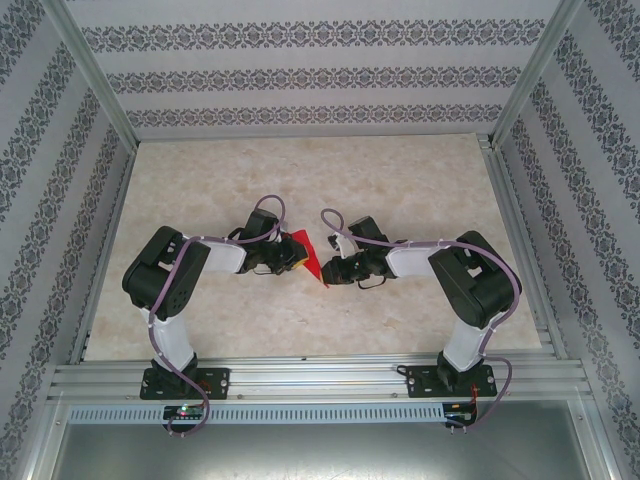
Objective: Fold a paper plane with a square sheet of paper (pick it up from the middle)
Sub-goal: Fold the wing for the fifth time at the center of the table.
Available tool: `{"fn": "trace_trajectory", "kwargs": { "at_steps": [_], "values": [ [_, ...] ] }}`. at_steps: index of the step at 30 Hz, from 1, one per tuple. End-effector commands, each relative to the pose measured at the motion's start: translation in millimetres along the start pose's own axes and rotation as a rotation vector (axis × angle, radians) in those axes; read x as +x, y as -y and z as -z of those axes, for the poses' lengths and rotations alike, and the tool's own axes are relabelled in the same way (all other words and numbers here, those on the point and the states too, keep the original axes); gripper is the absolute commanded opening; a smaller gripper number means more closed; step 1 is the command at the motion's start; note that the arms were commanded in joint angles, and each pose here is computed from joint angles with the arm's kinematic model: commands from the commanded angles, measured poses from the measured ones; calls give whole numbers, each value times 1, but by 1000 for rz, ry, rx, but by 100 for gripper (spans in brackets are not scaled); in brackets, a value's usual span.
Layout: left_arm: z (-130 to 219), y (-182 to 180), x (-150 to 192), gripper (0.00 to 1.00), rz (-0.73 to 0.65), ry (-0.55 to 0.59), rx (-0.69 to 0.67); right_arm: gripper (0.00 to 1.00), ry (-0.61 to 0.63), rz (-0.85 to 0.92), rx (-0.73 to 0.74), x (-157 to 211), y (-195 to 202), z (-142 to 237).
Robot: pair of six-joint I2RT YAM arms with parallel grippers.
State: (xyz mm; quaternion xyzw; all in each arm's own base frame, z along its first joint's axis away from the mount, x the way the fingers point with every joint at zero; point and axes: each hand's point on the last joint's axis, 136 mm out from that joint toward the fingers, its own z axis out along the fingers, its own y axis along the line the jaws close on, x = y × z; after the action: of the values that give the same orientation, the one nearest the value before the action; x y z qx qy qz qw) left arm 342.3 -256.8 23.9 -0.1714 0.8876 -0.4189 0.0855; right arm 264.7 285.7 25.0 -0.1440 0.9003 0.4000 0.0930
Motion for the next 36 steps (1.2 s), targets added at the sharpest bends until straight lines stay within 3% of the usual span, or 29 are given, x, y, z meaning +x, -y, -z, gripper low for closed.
{"fn": "trace_trajectory", "kwargs": {
  "at_steps": [1,13,21,24,36],
  "values": [
    [-6,-10,4,16,-4,-17,-50,7,4,9,12,0,6,1],
    [-7,-14,5,16,-3,-23,-60,5,-17,-45,-33,3,13,-5],
    [-7,-13,5,16,-6,-27,-60,19,39,-32,-29,-13,-7,20],
    [-7,-13,5,16,-7,-29,-60,20,70,-20,10,-20,-12,31],
    [-8,-15,6,16,-1,-33,-68,6,-26,-3,12,-16,-26,-1]
  ]
}}
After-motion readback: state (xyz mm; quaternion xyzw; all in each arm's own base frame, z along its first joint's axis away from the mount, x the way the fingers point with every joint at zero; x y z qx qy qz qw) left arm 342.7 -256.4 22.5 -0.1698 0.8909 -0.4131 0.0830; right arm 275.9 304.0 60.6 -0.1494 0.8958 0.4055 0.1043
